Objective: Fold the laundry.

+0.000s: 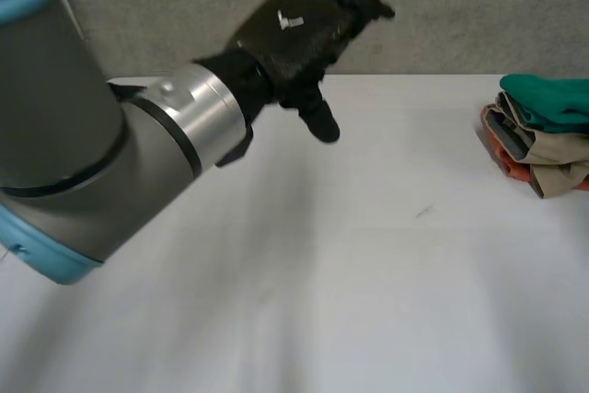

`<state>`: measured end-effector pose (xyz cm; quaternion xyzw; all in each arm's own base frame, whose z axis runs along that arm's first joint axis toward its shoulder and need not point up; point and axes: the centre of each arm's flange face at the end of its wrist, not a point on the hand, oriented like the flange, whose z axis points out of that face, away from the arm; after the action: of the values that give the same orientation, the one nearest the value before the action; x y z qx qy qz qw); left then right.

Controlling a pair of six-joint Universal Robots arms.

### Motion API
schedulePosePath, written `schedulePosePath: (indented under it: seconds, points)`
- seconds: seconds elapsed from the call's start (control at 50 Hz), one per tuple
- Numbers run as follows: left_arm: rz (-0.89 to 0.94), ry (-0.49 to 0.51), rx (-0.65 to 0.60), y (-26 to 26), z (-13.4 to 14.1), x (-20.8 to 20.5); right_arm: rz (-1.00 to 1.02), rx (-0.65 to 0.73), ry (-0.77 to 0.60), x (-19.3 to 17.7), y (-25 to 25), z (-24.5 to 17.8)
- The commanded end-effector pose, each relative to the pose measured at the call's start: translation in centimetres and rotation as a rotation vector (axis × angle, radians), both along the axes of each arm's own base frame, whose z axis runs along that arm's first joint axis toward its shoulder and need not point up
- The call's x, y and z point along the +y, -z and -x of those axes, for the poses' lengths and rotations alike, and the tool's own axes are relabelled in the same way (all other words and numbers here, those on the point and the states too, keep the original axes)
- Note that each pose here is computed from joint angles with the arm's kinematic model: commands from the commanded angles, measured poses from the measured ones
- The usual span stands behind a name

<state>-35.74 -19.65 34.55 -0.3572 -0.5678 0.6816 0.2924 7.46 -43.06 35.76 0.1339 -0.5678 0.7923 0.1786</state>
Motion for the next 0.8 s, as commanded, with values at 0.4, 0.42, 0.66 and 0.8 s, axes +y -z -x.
schedulePosePath:
  seconds: [0.4, 0.42, 0.66, 0.8]
  points:
    - [0.132, -0.900, -0.422, 11.0, -21.7, -24.7, -0.449, 0.191, -0.658, 15.1, 16.7, -20.2]
    - [0.145, -0.922, -0.453, 13.0, -22.9, -26.3, -0.457, 0.199, -0.656, 15.3, 17.0, -20.1]
    - [0.265, -0.786, -0.448, 21.9, -25.7, -33.3, -0.581, 0.216, -0.658, 17.5, 20.3, -19.0]
    - [0.298, -0.842, -0.375, 18.0, -23.5, -32.7, -0.612, 0.210, -0.632, 17.5, 21.0, -18.1]
